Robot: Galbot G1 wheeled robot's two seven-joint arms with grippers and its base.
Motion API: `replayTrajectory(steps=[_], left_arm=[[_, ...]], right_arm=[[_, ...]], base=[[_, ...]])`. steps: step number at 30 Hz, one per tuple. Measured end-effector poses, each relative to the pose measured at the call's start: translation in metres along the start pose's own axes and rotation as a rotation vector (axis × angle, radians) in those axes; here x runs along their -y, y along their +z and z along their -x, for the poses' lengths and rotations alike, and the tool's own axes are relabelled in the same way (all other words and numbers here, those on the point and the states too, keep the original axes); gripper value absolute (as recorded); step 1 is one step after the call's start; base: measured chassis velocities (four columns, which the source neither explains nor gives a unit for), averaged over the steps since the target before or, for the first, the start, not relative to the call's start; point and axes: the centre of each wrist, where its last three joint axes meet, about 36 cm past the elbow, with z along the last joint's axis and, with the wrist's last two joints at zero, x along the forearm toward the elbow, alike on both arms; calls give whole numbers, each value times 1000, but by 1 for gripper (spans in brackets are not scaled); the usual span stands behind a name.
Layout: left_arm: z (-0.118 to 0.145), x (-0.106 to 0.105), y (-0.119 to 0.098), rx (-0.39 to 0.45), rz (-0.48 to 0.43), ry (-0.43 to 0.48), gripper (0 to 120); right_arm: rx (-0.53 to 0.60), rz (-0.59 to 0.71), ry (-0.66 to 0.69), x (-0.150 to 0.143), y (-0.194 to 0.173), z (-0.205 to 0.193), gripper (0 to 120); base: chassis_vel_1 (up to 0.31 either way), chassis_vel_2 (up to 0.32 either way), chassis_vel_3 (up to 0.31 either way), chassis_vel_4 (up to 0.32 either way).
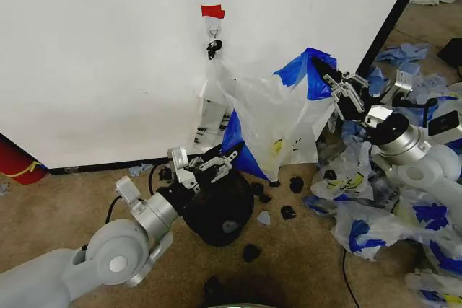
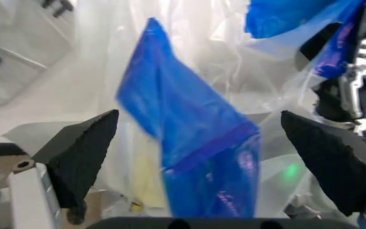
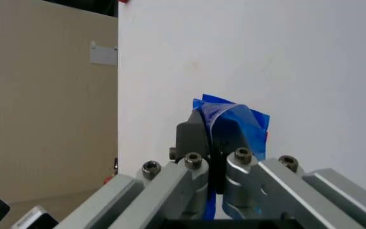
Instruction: Pick up the garbage bag from the wall and place it over the trash bin.
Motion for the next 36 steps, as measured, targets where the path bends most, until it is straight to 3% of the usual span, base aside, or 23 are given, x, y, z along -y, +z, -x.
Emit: replayTrajectory(steps=[12,36], left_arm=[[-1,17,10,-52,-64,51,100],[13,9,15,-49,-73,47,100]], right_arm=[[-1,0,8,3,4,-2,0],[-12,9,6,1,11,-3,0]], base=[[0,0,0,0],[0,0,0,0]])
